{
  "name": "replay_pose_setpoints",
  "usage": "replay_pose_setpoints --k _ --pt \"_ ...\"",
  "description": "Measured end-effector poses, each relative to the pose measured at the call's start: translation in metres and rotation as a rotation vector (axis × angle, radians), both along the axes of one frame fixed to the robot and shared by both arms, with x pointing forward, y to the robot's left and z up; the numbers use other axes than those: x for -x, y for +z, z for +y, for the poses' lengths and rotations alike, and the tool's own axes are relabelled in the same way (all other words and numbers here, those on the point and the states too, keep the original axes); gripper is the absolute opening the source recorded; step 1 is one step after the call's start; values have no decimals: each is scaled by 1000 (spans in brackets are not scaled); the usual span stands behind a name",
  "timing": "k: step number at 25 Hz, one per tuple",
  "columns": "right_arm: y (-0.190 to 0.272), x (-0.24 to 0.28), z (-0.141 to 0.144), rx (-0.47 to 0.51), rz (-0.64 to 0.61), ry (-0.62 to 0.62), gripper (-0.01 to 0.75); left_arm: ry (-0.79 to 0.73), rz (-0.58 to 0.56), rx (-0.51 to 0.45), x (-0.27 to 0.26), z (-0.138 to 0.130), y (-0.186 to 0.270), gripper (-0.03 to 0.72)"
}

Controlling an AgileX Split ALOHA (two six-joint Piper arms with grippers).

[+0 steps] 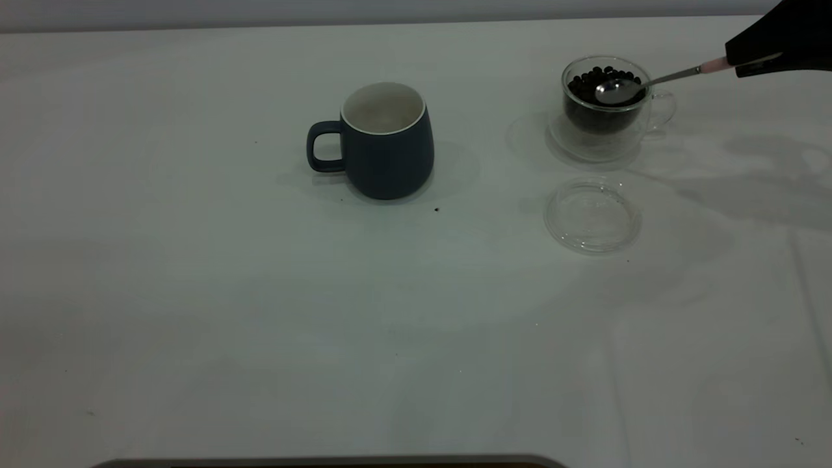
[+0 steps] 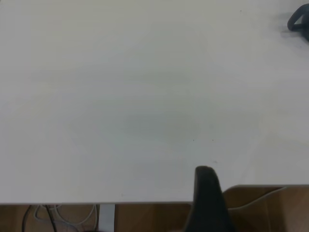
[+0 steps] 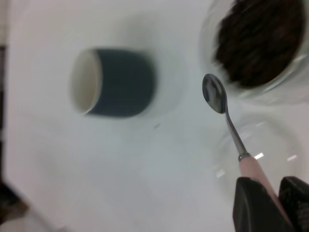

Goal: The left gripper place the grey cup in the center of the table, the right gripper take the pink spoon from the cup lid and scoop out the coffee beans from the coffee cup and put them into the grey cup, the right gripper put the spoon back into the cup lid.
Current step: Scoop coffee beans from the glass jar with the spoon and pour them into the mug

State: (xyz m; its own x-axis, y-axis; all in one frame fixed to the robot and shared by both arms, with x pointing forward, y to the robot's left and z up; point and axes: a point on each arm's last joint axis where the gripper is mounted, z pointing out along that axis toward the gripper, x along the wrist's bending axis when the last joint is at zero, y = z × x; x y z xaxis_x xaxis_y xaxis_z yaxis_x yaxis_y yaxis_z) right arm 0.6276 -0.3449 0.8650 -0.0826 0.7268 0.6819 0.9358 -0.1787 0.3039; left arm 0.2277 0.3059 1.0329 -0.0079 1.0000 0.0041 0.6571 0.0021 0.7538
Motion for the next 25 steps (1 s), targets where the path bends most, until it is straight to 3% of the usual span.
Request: replay_pose_setpoints --k 7,17,25 --pt "2 -14 -3 112 -86 -31 110 0 0 0 0 0 0 586" --pt "-1 -25 -7 179 -163 15 110 0 0 0 0 0 0 586" --pt "-9 -29 9 228 -203 82 110 0 0 0 0 0 0 586"
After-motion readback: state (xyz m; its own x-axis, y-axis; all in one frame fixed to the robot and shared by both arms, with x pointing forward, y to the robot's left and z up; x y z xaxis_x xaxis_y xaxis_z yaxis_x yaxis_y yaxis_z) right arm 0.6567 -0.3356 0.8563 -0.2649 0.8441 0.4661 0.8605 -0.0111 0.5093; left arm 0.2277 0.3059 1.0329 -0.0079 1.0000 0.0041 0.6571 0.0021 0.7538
